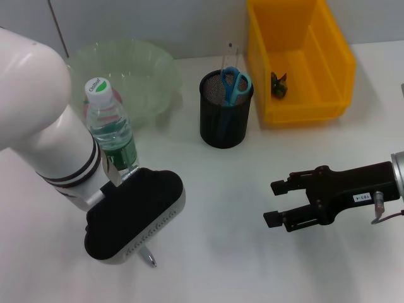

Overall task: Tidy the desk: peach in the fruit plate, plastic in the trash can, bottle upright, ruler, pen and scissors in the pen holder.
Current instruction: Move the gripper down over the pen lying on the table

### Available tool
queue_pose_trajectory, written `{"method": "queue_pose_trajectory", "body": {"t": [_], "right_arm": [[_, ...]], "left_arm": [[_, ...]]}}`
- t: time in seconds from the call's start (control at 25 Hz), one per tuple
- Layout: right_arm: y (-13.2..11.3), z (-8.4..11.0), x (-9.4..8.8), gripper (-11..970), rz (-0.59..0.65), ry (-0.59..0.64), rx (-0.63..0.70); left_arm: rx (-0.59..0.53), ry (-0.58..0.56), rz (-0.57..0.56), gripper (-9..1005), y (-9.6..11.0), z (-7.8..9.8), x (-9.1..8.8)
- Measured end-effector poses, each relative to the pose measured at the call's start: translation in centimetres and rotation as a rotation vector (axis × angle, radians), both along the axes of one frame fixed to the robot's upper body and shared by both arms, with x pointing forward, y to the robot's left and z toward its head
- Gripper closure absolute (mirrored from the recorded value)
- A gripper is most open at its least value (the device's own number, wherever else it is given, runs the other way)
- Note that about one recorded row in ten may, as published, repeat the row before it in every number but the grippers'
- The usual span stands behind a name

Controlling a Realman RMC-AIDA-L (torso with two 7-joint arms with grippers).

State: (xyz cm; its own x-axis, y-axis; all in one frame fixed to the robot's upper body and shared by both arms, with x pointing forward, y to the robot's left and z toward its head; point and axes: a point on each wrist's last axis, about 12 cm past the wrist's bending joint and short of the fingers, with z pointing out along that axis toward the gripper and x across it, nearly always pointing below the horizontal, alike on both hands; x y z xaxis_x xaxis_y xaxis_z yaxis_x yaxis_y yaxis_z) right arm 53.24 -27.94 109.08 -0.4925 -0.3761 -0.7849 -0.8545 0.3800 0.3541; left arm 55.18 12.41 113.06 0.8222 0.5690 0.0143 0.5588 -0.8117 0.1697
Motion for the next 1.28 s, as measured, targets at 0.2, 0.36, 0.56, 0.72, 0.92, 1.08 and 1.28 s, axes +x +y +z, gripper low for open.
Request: {"method": "queue_pose_trajectory", "body": {"t": [0.2,0.36,0.56,0.72,0.92,1.08,1.28], "right_arm": [[0.05,-0.09,-0.10,133,-0.001,0.003,0.003],[0.08,-0.07,-0.09,132,-0.002,0.002,0.006],[0.30,-0.05,-0.04,132,0.004,0.008,0.007],[0.50,-0.11,-0.08,132,0.002,0.010,0.014],[0.58,-0.16,-0.10,133,0.001,0.011,0.015],[0.65,-0.35,-0.15,133,-0.001,0.017,0.018],[0.73,-0.57,-0.21,132,-0.002,0.024,0.018]], "left_arm": [[-0.002,0.006,-0.001,553,-0.08,-0.02,-0.01],[0.003,0.008,-0.010,670,-0.13,-0.11,0.04],[0.017,0.013,-0.017,669,-0.19,-0.32,0.20],[0.023,0.017,-0.025,687,-0.16,-0.49,0.23],[0.026,0.017,-0.030,710,-0.23,-0.51,0.27],[0.035,0.022,-0.034,729,-0.24,-0.66,0.34],[0.049,0.036,-0.042,758,-0.21,-0.96,0.45]]}}
